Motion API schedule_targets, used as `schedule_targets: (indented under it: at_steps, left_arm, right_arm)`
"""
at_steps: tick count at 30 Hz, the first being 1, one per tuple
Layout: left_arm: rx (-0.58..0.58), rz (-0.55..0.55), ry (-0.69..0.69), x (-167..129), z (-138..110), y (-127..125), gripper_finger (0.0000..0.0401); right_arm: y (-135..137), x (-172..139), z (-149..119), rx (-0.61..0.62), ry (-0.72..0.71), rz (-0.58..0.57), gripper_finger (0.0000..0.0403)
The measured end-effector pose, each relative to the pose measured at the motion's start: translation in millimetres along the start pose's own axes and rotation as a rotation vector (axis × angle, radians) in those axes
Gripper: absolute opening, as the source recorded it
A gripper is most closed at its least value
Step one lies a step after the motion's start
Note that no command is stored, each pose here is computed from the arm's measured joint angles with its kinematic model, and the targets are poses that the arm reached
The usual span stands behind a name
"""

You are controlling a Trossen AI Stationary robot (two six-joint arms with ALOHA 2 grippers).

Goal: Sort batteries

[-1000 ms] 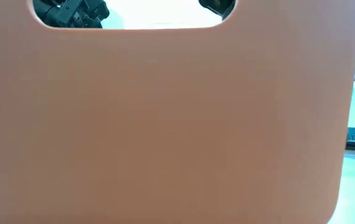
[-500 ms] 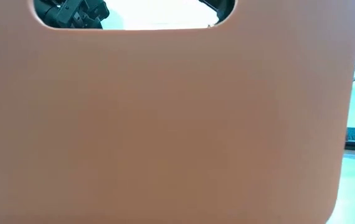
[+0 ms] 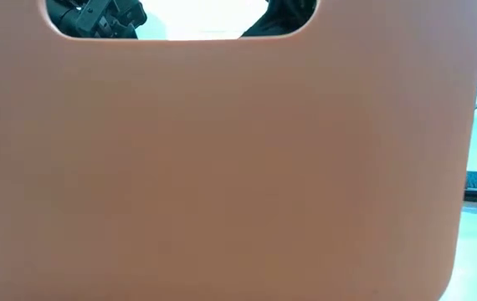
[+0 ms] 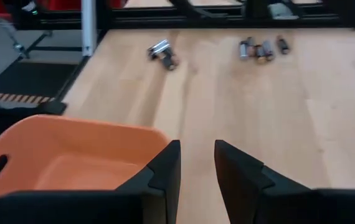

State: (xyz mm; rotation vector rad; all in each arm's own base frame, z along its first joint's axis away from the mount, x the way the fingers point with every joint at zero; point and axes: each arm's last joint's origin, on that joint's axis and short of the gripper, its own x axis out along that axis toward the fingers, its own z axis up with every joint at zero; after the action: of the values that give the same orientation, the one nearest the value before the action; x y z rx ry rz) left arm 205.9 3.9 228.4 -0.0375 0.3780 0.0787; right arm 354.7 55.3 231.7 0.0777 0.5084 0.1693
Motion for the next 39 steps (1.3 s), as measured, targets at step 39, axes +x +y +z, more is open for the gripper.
schedule_targets:
  at_steps: [39]
  left_arm:
    - [0.01,0.001,0.006,0,-1,0,0.0097]
  right_arm:
    - [-131,-24,-47,0.182,0.331,-0.268,0.0093]
